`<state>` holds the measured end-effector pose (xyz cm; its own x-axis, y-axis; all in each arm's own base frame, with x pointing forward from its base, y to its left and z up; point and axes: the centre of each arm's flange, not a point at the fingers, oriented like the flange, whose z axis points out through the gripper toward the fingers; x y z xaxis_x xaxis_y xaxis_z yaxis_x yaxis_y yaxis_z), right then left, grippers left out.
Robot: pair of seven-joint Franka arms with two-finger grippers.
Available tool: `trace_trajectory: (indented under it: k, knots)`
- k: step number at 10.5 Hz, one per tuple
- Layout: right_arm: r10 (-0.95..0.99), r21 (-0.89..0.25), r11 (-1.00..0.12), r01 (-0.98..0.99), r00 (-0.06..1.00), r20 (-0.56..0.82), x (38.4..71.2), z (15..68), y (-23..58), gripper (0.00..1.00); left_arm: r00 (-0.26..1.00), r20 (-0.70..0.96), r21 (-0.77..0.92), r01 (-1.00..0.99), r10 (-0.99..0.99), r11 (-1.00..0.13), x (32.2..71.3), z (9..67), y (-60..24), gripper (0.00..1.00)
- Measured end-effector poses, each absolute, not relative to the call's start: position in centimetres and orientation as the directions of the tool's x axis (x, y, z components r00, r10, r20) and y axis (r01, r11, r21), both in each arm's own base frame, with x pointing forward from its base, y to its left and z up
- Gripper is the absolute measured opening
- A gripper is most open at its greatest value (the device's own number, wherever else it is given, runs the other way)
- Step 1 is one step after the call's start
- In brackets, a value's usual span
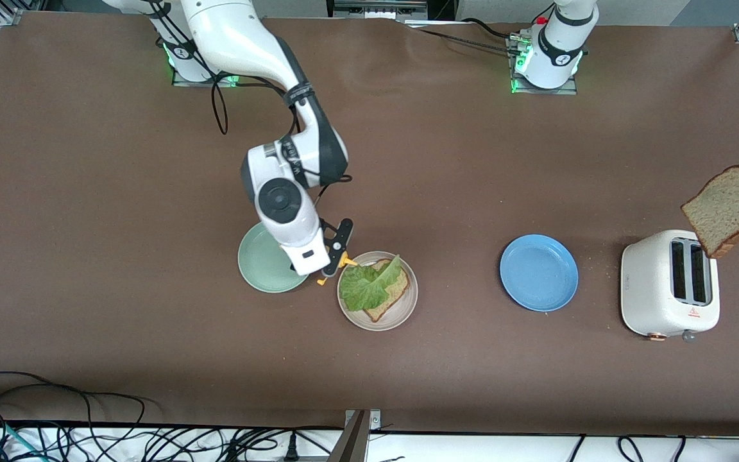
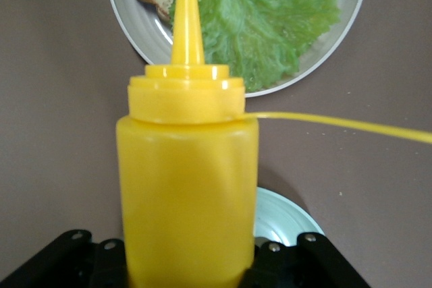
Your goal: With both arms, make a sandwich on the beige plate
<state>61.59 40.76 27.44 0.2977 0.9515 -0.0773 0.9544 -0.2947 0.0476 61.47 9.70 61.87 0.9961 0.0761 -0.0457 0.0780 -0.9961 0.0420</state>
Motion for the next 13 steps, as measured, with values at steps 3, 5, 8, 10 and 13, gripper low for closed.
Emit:
trace_trajectory:
  k: [3,5,8,10,13]
  knots:
    - [0.936,0.209,-0.208,0.956,0.256,-0.24,59.6,27.6,43.3,0.07,0.995,-0.062,0.044,0.086,0.083,-0.995,61.5,61.0,10.2,0.09]
    - [0.925,0.261,-0.152,0.953,0.23,-0.301,59.0,27.4,44.1,0.07,0.994,-0.069,0.05,0.086,0.082,-0.995,61.6,60.7,10.2,0.09]
    - [0.922,0.275,-0.133,0.952,0.221,-0.319,58.9,27.3,44.2,0.07,0.994,-0.069,0.052,0.086,0.082,-0.995,61.7,60.6,10.2,0.09]
    - [0.926,0.243,-0.209,0.947,0.271,-0.261,59.3,27.4,43.8,0.07,0.994,-0.07,0.052,0.086,0.082,-0.995,61.7,60.6,10.2,0.09]
    - [0.903,0.099,-0.415,0.904,0.423,-0.076,61.6,28.4,41.1,0.07,0.992,-0.078,0.138,0.114,0.104,-0.984,61.8,60.4,9.1,0.09]
